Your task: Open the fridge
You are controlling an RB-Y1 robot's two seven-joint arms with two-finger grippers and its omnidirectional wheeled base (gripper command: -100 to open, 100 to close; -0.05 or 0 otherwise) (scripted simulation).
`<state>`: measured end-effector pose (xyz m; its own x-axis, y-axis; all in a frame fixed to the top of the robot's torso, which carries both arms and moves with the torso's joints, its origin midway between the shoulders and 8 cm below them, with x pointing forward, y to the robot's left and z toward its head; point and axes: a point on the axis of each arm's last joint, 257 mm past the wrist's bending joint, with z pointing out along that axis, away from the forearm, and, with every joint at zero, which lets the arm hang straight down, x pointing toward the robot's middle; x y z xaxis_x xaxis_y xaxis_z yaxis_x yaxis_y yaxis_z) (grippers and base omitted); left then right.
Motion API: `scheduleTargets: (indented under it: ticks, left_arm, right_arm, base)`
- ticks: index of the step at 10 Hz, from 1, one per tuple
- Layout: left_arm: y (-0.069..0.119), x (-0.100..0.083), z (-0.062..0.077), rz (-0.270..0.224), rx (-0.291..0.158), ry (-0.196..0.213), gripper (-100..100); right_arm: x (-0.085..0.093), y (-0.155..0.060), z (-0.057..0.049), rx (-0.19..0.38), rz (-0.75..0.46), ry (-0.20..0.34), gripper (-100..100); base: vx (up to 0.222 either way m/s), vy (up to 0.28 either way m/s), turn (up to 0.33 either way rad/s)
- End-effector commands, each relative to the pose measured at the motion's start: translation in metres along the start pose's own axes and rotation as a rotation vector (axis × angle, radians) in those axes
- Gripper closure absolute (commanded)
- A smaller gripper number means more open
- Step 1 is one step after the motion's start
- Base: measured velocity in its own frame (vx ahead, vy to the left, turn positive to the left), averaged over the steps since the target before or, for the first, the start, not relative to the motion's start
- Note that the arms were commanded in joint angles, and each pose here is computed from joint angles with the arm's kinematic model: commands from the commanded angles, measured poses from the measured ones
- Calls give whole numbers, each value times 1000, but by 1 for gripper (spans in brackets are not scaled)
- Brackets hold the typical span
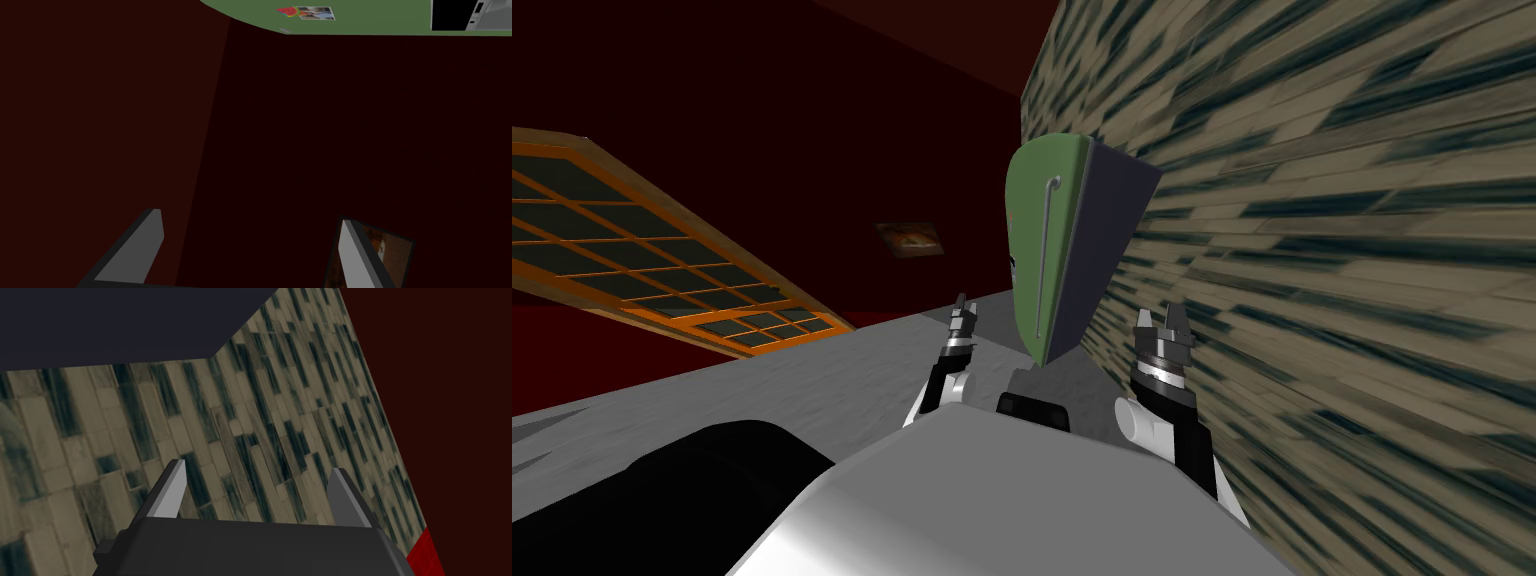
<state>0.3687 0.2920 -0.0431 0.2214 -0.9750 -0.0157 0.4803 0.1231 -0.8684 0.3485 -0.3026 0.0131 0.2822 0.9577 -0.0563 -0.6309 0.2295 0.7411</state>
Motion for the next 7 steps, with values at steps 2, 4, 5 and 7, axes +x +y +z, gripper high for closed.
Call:
scheduleTargets:
  ticks: [2,4,5,7]
  left_arm:
    - [0,0,0,0,0,0,0]
    - [0,0,0,0,0,0,0]
    - [0,0,0,0,0,0,0]
    - [0,0,0,0,0,0,0]
  right_arm:
    - [0,0,0,0,0,0,0]
    - [0,0,0,0,0,0,0]
    - [0,0,0,0,0,0,0]
    - [0,0,0,0,0,0,0]
  base:
    - [0,0,0]
    - [0,0,0]
    - [0,0,0]
    - [0,0,0]
